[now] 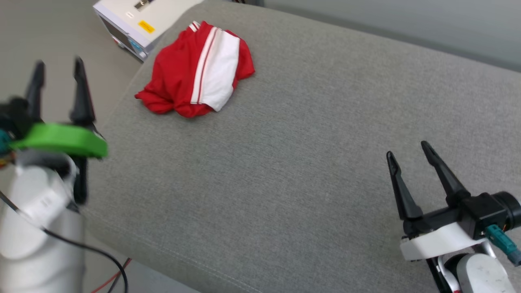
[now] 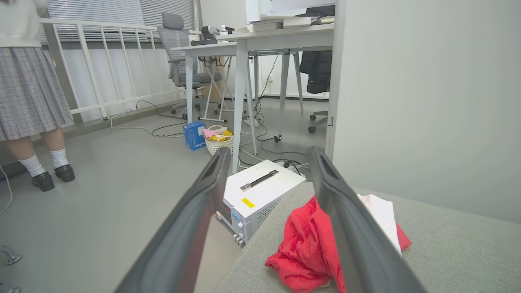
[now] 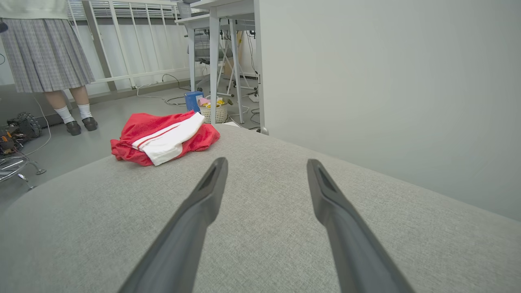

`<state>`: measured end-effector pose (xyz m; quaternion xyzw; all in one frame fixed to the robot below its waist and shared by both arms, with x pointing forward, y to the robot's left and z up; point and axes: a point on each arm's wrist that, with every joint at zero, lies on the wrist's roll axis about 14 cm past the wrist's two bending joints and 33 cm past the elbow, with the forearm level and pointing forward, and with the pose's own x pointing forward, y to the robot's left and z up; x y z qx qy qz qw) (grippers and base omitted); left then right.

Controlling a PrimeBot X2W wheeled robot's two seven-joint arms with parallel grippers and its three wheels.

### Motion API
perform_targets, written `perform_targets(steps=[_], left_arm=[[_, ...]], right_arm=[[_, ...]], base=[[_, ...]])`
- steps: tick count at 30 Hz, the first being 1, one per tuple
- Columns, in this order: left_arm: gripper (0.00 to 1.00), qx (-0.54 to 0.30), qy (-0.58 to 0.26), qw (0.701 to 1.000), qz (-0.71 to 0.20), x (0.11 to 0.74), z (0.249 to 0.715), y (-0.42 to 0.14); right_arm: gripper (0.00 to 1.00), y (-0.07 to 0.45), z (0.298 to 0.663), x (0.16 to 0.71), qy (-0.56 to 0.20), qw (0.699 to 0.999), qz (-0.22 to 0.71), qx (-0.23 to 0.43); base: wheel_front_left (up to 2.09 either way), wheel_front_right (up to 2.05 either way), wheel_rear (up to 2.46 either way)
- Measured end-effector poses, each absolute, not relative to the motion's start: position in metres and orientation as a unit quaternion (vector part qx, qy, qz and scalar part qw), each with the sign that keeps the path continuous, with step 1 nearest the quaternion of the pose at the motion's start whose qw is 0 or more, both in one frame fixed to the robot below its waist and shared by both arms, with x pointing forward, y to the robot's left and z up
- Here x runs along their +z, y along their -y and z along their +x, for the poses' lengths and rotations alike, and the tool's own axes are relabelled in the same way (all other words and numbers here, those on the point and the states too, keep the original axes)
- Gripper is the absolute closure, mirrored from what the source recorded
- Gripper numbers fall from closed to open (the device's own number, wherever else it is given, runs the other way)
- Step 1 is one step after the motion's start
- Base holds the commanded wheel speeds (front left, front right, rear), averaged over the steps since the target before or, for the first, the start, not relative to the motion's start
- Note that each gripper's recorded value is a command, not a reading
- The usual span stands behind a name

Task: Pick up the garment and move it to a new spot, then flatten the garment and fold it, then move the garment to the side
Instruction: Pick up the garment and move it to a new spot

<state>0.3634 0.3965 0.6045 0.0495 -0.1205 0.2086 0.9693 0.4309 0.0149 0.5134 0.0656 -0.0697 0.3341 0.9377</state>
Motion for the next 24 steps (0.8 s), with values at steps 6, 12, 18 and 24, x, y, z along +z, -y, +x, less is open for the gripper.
perform_targets(steps=[6,12,18,24], left_arm=[[0.0,0.147,0.075,0.985,0.052,0.627,0.432,-0.395],[0.0,0.091,-0.078,0.993,0.013,0.584,0.48,-0.38],[0.0,0.031,-0.253,0.967,-0.02,0.526,0.502,-0.351],[0.0,-0.003,-0.406,0.914,-0.014,0.463,0.498,-0.332]], right_arm=[[0.0,0.005,0.452,0.502,0.069,0.946,0.057,0.31],[0.0,0.022,0.464,0.483,0.054,0.953,0.052,0.293],[0.0,0.037,0.473,0.47,0.045,0.959,0.043,0.276],[0.0,0.05,0.479,0.452,0.028,0.964,0.036,0.263]], base=[[0.0,0.0,0.0],[0.0,0.0,0.0],[0.0,0.0,0.0],[0.0,0.0,0.0]])
